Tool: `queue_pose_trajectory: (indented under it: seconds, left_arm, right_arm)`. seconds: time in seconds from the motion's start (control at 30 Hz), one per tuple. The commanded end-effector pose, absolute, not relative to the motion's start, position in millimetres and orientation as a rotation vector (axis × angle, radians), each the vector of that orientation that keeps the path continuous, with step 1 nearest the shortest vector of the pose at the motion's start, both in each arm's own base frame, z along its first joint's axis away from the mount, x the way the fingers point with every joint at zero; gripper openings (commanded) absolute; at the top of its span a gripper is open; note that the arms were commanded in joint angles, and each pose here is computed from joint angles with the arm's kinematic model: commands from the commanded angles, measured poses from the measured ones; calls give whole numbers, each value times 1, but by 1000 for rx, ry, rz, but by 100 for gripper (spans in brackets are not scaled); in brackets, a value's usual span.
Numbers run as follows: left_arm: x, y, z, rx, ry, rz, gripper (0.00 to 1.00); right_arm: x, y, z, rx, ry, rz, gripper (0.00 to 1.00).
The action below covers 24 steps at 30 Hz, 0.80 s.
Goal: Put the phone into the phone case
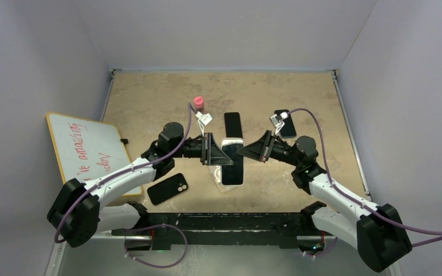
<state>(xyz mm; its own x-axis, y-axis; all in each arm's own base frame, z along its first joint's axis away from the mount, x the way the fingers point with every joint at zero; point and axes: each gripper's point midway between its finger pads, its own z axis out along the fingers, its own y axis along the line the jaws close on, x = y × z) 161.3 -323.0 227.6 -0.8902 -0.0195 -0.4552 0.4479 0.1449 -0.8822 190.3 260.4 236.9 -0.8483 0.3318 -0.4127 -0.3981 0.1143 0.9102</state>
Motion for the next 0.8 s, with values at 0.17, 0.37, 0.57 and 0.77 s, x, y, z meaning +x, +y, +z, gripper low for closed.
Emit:
queue_pose_trajectory:
  seconds: [0.17, 0.37, 0.57, 0.77]
  left_arm:
    - [159, -320, 257, 468, 1943, -1814, 24]
    - [156, -311, 233, 404, 2054, -1737, 43]
    - [149, -305, 217, 387, 2098, -1728, 40]
    - [150, -304, 202, 369, 2153, -1697, 19]
  right_arm:
    - [191, 260, 258, -34, 1769, 1861, 0]
    - [205, 253, 263, 119, 1738, 1826, 0]
    - [218, 245, 253, 286, 1735, 1800, 0]
    - [224, 245, 244, 346, 1758, 1789, 0]
